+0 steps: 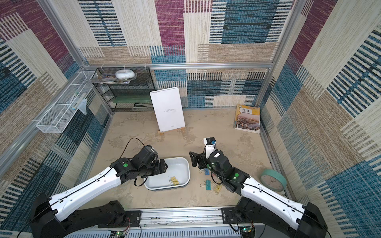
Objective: Take out the binder clips from the storage box
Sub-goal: Pick up the binder clip from the storage box.
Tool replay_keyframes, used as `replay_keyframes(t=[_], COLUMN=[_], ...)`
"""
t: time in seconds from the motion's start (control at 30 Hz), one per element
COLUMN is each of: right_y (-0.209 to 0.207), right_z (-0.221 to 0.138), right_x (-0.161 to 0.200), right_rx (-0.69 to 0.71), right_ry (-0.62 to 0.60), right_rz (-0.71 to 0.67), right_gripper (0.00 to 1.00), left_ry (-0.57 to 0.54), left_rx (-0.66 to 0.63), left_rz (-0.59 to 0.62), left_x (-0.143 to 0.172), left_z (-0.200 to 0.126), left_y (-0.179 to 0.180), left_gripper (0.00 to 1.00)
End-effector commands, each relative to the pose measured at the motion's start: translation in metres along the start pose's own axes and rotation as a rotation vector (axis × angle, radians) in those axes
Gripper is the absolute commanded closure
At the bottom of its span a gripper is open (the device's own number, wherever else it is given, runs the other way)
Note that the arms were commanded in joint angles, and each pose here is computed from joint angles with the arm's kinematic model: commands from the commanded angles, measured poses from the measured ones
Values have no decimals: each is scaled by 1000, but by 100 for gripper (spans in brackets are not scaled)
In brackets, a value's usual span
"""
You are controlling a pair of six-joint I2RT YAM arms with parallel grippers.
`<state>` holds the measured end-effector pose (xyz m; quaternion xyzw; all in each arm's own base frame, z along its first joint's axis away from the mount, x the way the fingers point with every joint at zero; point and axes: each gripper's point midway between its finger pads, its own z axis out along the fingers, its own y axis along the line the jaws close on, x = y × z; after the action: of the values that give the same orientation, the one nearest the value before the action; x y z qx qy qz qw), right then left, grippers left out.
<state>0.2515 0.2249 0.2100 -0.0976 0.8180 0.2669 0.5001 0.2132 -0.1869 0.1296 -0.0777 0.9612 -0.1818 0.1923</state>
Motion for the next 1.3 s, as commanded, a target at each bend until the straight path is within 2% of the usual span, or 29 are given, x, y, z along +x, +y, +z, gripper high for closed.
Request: replay_keyframes(t=[0.0,0.13,0.17,0.37,0.5,0.7,0.87,0.93,1.03,1.13,1.23,1.27], right_y=[14,20,21,22,17,9,17,25,28,31,32,32], right_z=[6,14,15,19,26,36,30,27,31,35,36,35], right_x=[-3,-4,-2,1,3,-4,-39,-54,-61,-61,-61,-62], right_rx=[-53,-68,-73,-78,-47,24,48,50,83,97,98,98], right_ry=[16,30,41,52,49,23,-3,28,96,149,165,166], right_rz=[-36,-54,-54,-56,-76,-24,-57,-87,-124,-139,-137,-136], right_gripper=[1,1,1,1,1,1,1,1,1,1,1,1], left_ry=[23,6,9,-20,-72,-207,-248,-213,-87,108,311,362], left_rx=[-11,-37,-35,-15,-53,-59,-7,-1,3,38,82,87], left_rz=[33,44,43,53,98,118,58,55,53,18,-35,-57], left_x=[5,1,2,-10,-28,-64,-75,-71,-48,-9,31,41], left_z=[-5,-6,-6,-3,-5,-31,-62,-71,-72,-59,-46,-43], left_y=[5,11,11,3,-1,-14,-26,-29,-27,-27,-28,-27], left_gripper=[8,5,1,0,0,0,0,2,10,21,36,38])
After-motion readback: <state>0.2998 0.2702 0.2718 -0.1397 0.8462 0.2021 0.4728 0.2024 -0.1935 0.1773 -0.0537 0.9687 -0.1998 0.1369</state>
